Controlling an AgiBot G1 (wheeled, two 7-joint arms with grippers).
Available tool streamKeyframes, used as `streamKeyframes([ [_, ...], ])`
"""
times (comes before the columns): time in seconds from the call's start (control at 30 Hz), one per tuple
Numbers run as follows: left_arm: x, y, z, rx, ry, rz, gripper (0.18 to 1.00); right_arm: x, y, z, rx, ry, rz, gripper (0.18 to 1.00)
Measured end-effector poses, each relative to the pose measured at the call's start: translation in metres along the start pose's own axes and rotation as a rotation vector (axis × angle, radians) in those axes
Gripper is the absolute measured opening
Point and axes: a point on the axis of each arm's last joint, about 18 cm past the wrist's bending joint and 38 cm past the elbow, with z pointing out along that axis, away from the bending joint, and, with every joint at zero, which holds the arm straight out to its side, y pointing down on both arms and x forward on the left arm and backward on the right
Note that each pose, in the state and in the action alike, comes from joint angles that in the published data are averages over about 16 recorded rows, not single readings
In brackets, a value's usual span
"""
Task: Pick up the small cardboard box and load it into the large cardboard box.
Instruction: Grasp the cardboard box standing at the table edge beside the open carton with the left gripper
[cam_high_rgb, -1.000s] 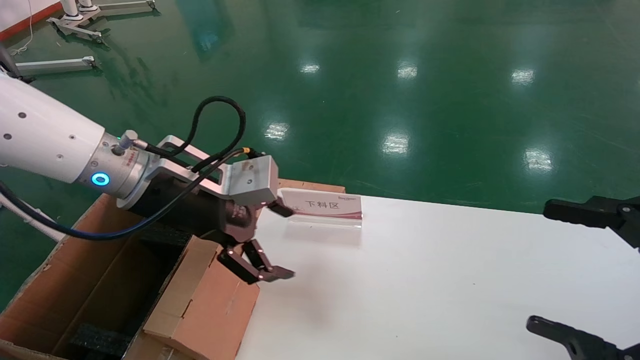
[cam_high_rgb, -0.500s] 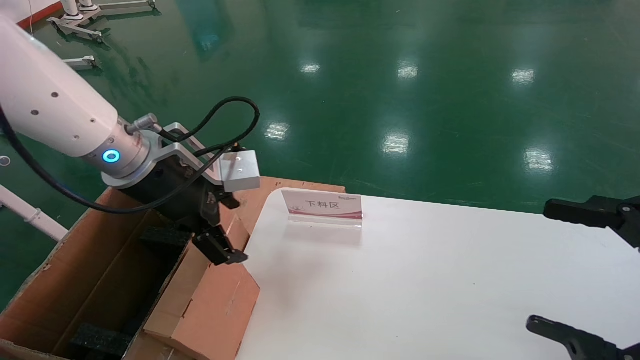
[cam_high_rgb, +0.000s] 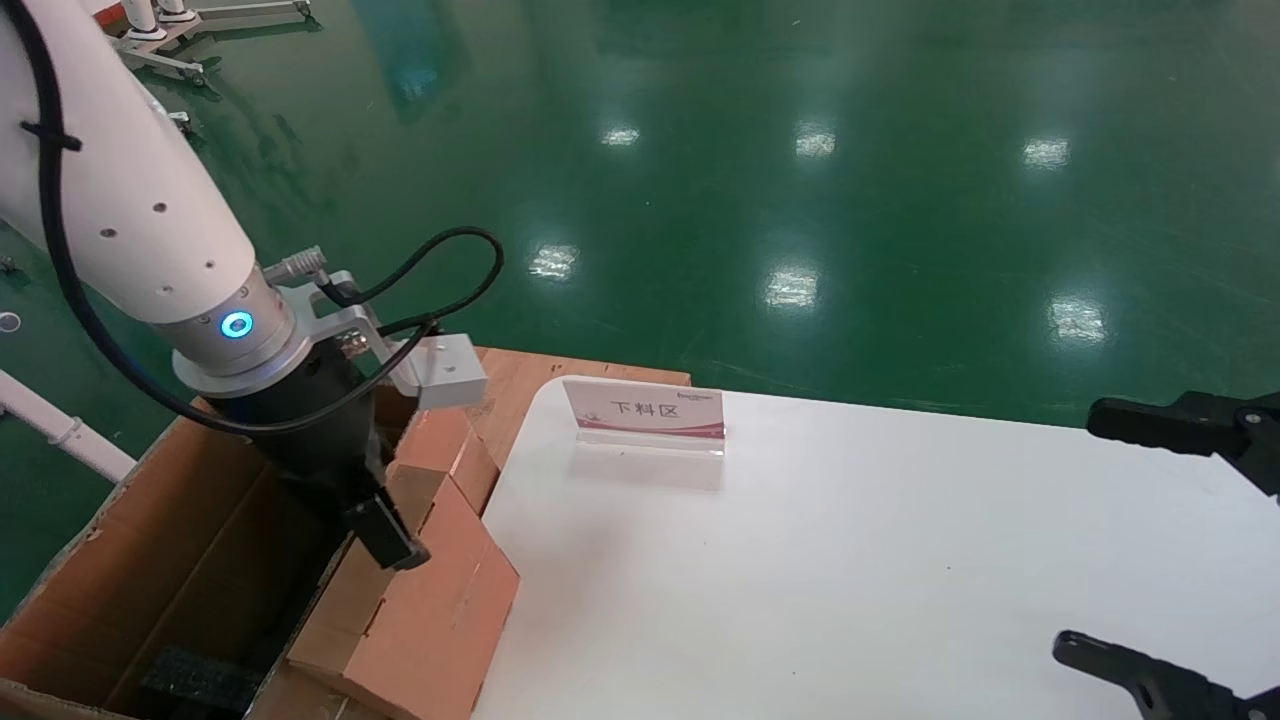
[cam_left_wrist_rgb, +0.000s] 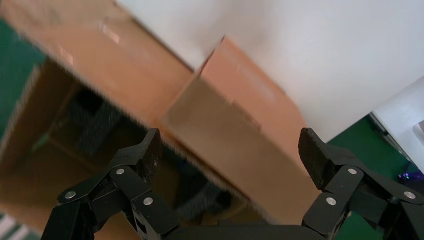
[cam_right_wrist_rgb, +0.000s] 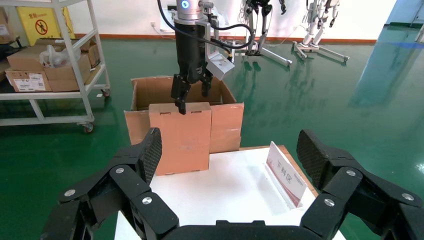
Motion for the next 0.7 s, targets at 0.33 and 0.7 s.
streamKeyframes([
  [0.33, 0.0047, 0.0038, 0.0004, -0.085, -0.009, -0.082, 1.000, 0.0000, 0.0000, 0.0000, 0.000, 0.000, 0.000, 1.001],
  [0.7, 0.0070, 0.0081, 0.0087, -0.084, 0.015, -0.123, 1.000, 0.0000, 0.0000, 0.0000, 0.000, 0.000, 0.000, 1.001],
])
